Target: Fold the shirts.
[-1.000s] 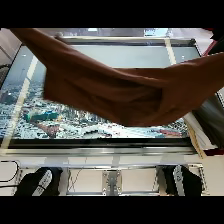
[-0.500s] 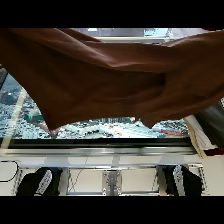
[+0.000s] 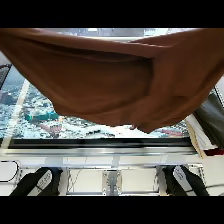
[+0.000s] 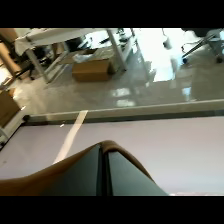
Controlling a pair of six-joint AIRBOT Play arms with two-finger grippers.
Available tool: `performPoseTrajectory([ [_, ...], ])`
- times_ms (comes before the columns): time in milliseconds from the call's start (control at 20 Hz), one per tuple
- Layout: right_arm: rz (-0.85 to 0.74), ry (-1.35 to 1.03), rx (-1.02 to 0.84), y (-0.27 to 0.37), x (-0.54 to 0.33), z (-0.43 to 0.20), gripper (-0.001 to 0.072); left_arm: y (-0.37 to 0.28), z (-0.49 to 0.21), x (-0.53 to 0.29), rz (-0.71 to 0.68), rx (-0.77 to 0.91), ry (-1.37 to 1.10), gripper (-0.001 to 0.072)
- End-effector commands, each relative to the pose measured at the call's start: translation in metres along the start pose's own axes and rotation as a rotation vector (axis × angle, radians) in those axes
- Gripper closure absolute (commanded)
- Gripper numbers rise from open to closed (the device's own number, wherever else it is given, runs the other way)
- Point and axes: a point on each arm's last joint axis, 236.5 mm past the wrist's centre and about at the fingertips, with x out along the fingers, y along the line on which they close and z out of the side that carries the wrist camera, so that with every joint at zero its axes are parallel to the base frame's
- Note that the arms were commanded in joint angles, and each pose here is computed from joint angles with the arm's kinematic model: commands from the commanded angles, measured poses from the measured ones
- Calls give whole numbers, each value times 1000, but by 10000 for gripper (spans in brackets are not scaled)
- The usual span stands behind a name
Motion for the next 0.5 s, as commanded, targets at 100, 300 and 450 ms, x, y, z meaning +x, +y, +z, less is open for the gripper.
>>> performPoseTrajectory([
  [100, -44, 385, 24, -80, 142, -136, 687, 44, -87, 153, 109, -33, 244, 695],
  [300, -170, 432, 12, -137, 240, -226, 687, 83, -154, 248, 250, -59, 295, 695],
  [450, -248, 342, 110, -174, 292, -260, 687, 103, -203, 297, 293, -118, 321, 696],
])
